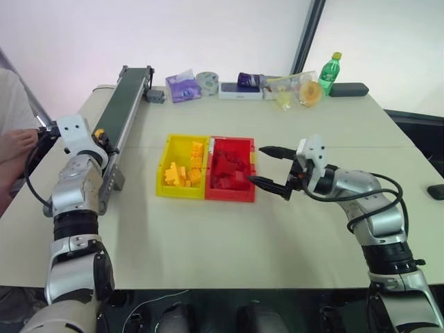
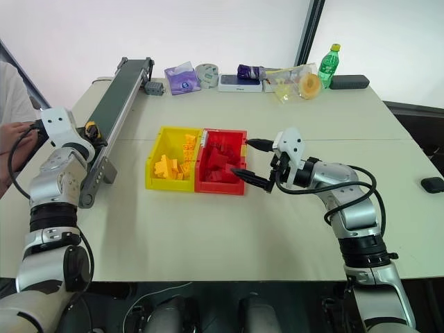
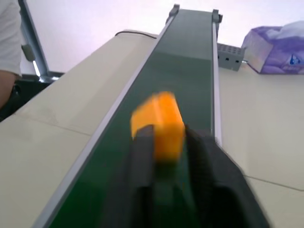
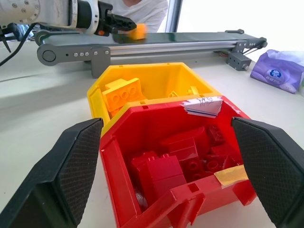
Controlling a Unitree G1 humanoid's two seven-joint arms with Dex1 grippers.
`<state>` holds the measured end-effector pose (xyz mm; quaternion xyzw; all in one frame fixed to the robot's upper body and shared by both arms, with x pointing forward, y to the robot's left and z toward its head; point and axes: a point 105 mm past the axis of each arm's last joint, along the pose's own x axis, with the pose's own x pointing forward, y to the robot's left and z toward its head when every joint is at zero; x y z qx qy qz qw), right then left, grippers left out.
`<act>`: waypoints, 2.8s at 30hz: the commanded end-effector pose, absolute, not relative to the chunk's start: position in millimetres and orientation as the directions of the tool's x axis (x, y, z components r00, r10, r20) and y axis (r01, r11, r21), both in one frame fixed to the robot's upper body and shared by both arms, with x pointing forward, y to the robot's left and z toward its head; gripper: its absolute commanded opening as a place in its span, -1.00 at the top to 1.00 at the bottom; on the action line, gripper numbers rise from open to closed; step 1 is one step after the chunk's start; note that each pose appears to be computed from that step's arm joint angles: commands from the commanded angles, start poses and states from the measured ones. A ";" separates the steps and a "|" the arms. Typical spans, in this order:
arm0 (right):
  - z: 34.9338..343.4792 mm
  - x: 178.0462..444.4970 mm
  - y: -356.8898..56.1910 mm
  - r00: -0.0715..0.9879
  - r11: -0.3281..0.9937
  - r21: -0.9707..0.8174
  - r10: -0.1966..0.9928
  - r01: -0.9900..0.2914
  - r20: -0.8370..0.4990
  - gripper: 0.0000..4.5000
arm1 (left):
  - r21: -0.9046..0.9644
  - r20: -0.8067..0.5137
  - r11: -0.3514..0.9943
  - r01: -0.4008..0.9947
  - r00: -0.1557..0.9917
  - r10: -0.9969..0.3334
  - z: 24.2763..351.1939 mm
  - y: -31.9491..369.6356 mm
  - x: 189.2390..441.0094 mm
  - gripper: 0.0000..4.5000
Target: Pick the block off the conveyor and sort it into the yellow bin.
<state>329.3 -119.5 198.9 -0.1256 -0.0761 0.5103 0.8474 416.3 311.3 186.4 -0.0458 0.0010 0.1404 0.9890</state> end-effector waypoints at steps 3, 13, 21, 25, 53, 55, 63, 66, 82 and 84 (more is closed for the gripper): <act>214.9 328.3 -123.7 0.468 0.450 -0.343 0.883 -0.825 0.033 -1.00 | -0.065 0.034 0.946 -0.317 0.947 0.320 198.8 318.5 409.2 1.00; 214.9 328.4 -122.3 0.464 0.446 -0.345 0.885 -0.826 0.033 -1.00 | -0.130 0.103 0.952 -0.276 0.952 0.289 225.6 315.8 401.7 0.76; 215.2 328.5 -129.5 0.479 0.459 -0.351 0.877 -0.816 0.034 -1.00 | 0.007 -0.002 0.956 -0.292 0.956 0.292 212.0 317.9 354.9 -0.27; 213.7 328.1 -130.5 0.480 0.460 -0.345 0.877 -0.818 0.032 -1.00 | 0.044 -0.068 0.954 -0.296 0.952 0.298 200.4 336.3 336.9 -0.27; 219.0 331.5 -129.3 0.469 0.446 -0.366 0.883 -0.817 0.030 -1.00 | -0.112 0.008 0.986 -0.122 0.992 0.124 196.9 329.7 336.7 0.41; 218.1 330.4 -127.6 0.465 0.443 -0.362 0.885 -0.820 0.031 -1.00 | -0.134 0.038 0.986 -0.103 0.993 0.109 209.3 323.1 337.4 0.41; 219.3 330.5 -128.7 0.461 0.441 -0.359 0.887 -0.823 0.031 -1.00 | -0.099 0.174 0.976 0.194 0.969 -0.175 263.4 266.1 344.2 0.41; 218.9 330.0 -127.8 0.459 0.440 -0.356 0.888 -0.825 0.034 -1.00 | -0.070 0.161 0.939 0.338 0.932 -0.323 261.6 235.2 350.8 0.41; 218.4 323.5 -132.4 0.506 0.488 -0.363 0.861 -0.794 0.051 -1.00 | -0.094 0.050 0.880 0.466 0.885 -0.464 206.5 137.2 399.3 0.41; 217.9 322.7 -133.7 0.514 0.495 -0.362 0.856 -0.790 0.051 -1.00 | -0.131 0.059 0.866 0.483 0.875 -0.480 208.1 134.0 402.5 0.41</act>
